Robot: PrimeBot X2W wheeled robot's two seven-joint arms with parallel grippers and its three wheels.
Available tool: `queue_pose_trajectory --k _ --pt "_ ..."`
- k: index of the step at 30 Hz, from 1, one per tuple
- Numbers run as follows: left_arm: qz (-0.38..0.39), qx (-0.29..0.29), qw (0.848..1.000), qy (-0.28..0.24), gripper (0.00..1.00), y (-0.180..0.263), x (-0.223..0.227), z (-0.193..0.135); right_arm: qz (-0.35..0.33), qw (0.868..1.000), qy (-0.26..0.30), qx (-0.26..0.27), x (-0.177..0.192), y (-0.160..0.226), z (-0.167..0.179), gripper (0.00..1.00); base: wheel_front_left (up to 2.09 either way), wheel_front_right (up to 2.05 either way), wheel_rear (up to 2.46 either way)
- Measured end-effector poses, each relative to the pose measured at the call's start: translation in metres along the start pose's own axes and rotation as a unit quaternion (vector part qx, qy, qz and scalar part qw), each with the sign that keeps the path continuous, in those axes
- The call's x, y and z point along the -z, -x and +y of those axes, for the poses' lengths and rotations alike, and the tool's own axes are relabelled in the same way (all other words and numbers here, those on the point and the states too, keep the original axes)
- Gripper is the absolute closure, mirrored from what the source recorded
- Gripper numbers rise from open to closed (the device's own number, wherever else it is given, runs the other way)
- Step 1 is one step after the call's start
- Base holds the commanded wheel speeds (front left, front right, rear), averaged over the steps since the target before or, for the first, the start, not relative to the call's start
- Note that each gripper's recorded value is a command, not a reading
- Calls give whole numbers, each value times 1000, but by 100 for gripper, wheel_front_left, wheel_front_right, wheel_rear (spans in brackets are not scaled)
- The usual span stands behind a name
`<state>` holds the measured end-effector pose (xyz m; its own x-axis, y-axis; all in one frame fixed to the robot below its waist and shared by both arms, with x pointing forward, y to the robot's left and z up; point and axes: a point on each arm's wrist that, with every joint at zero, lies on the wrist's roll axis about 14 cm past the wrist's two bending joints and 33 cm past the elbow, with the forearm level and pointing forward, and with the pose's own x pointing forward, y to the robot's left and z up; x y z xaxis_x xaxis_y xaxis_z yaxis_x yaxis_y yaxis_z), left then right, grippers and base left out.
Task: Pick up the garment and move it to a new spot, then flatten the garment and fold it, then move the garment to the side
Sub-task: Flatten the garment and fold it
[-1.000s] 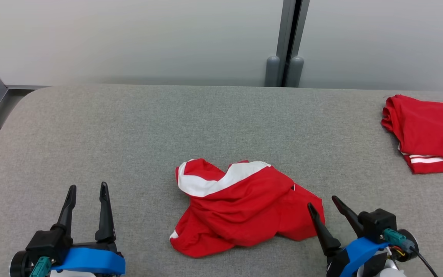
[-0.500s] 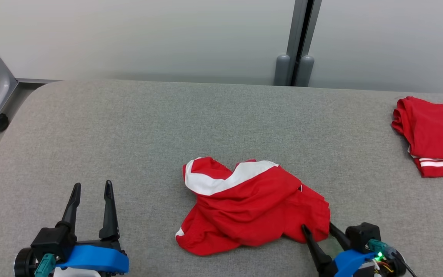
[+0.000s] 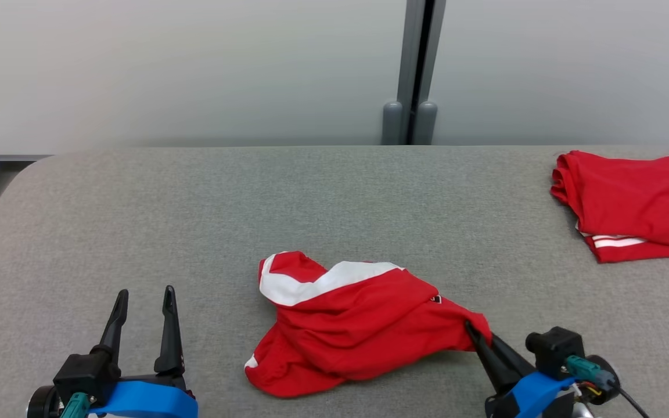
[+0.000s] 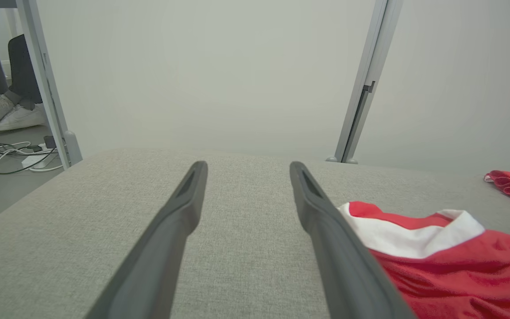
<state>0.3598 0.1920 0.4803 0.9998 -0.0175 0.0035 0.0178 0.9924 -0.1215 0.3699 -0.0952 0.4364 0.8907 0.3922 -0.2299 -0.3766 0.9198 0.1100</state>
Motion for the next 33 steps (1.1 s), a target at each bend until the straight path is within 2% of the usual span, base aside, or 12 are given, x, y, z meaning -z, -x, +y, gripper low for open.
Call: queue_pose_trajectory --k 5,13,15,16,21,25,30,33 --pt "2 12 1000 2 0 -4 2 -7 -3 1000 6 19 -15 21 -11 100 0 0 0" --pt "8 17 1000 4 0 -9 6 -11 60 997 -18 54 0 56 -18 100 0 0 0" --pt "10 18 1000 4 0 -10 7 -12 67 996 -19 61 2 60 -21 22 0 0 0" --pt "10 18 1000 4 0 -11 7 -12 68 995 -21 64 2 60 -23 0 0 0 0" --pt "11 17 1000 4 0 -13 8 -11 47 996 -3 71 -15 56 -30 0 0 0 0" --pt "8 15 1000 3 0 -15 6 -9 4 997 33 69 -48 42 -38 0 0 0 0" --pt "9 10 1000 2 0 -14 6 -6 -37 996 69 43 -84 18 -33 0 0 0 0" --pt "9 6 1000 2 0 -15 6 -3 -41 995 83 22 -93 1 -26 0 0 0 0"
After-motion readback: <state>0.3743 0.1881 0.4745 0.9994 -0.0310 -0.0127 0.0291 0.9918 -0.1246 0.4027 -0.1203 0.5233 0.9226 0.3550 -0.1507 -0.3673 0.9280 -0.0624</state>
